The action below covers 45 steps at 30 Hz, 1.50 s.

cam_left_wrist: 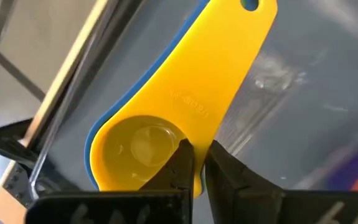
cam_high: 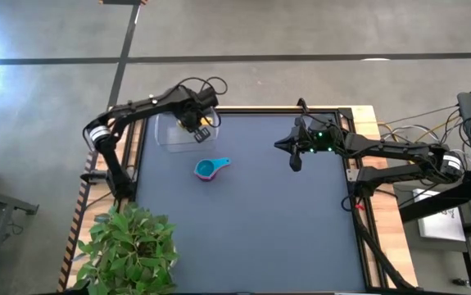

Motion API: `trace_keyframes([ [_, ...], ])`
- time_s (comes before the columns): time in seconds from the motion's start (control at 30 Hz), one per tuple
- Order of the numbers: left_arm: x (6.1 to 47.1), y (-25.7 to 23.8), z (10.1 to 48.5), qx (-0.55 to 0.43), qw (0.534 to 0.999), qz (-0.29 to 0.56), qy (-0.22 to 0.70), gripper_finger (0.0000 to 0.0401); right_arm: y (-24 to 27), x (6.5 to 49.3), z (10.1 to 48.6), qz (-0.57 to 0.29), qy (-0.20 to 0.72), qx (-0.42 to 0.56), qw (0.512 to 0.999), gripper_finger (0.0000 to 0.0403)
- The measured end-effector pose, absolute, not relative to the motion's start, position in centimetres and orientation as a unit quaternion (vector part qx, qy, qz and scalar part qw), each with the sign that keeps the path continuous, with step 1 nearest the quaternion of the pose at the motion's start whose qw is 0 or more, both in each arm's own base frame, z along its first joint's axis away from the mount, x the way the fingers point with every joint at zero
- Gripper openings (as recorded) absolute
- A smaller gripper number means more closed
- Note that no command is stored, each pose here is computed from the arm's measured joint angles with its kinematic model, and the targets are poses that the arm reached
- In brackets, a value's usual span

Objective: Nest measuring cups in basket
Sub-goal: Remove the nested measuring cups from the transparent bin

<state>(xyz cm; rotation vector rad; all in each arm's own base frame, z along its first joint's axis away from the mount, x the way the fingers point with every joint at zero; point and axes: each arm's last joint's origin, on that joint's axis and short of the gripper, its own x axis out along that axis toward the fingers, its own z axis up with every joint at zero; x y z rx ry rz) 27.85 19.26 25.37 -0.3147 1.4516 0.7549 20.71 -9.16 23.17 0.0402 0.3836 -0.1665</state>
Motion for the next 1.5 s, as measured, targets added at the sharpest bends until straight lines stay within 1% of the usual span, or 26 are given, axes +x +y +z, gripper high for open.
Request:
trace_keyframes([
  [0.17,28.3,17.0,27.4,-0.137,0.693,0.327,0.627,0.0002,-9.2,20.7,23.2,-0.083,0.19,0.019,0.978,0.0022],
  [0.4,28.9,12.6,29.7,-0.17,0.727,0.311,0.589,0.0002,-9.2,20.7,23.2,-0.083,0.19,0.018,0.978,0.0022],
  [0.53,29.9,9.8,29.9,-0.181,0.735,0.299,0.58,0.0002,-9.2,20.7,23.2,-0.083,0.189,0.018,0.978,0.0022],
  [0.8,32.0,4.2,29.1,-0.204,0.743,0.281,0.573,0.0002,-9.2,20.7,23.2,-0.083,0.19,0.018,0.978,0.0022],
  [0.93,33.3,2.1,28.5,-0.212,0.76,0.269,0.553,0.0002,-9.2,20.7,23.2,-0.083,0.19,0.018,0.978,0.0022],
  [1.03,33.7,1.5,27.8,-0.211,0.756,0.28,0.553,0.0002,-9.2,20.7,23.2,-0.083,0.19,0.018,0.978,0.0022],
  [1.27,34.5,1.8,25.7,-0.2,0.734,0.313,0.569,0.0002,-9.2,20.7,23.2,-0.083,0.19,0.022,0.978,0.0022],
  [1.5,34.2,1.9,24.7,-0.195,0.725,0.329,0.573,0.0002,-9.2,20.7,23.2,-0.084,0.19,0.026,0.978,0.0022],
])
